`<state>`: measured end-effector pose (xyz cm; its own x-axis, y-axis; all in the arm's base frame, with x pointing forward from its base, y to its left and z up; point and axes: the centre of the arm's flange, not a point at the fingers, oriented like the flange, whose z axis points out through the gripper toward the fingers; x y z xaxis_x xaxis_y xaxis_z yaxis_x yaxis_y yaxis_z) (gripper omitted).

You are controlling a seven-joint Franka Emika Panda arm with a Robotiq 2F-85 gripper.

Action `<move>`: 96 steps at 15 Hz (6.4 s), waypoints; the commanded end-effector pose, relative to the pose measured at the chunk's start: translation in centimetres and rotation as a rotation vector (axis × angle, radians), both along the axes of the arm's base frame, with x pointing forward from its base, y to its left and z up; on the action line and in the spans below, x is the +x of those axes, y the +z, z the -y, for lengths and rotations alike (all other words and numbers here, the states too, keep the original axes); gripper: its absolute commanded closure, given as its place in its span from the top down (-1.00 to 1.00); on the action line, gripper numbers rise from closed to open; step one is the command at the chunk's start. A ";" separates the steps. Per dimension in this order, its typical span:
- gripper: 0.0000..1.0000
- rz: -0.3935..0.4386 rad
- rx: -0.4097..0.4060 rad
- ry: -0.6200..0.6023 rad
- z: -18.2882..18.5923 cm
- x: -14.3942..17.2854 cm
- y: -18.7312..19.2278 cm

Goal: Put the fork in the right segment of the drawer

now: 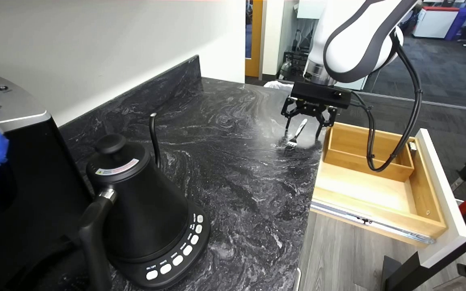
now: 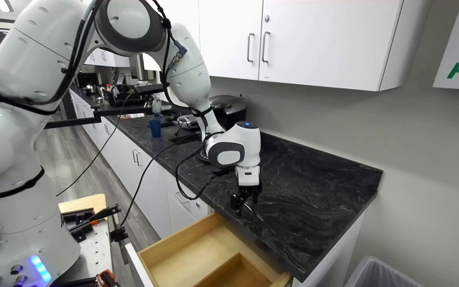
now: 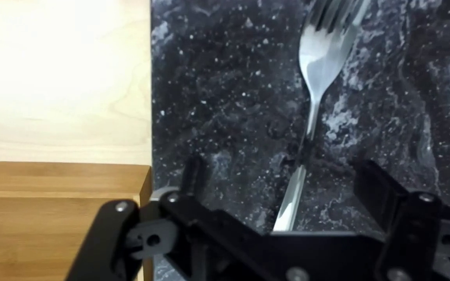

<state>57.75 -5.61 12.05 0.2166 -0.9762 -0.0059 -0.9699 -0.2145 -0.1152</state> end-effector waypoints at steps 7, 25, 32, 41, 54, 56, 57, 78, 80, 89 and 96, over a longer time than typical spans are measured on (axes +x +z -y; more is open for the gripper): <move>-0.10 0.025 -0.016 -0.004 1.0 0.9 0.1; -0.94 0.110 -0.072 -0.049 0.7 1.2 5.6; -0.91 0.139 -0.126 -0.076 1.2 1.9 7.7; 0.07 0.053 -0.154 -0.026 -0.2 2.0 6.8; 1.00 -0.102 -0.144 0.017 -2.1 1.5 3.5; 1.00 -0.113 -0.126 0.040 -2.9 1.4 3.0; 1.00 -0.114 -0.119 0.050 -3.3 1.3 2.9; -0.80 -0.085 -0.092 0.056 -3.8 1.2 3.3; -0.92 -0.081 -0.092 0.054 -3.7 1.2 3.4; -0.92 -0.082 -0.094 0.053 -3.7 1.1 3.5; 0.13 -0.088 -0.103 0.051 -3.8 1.1 3.2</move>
<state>59.23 -1.67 14.60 0.2771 -0.9575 0.0797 -0.9605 -0.2784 -0.0049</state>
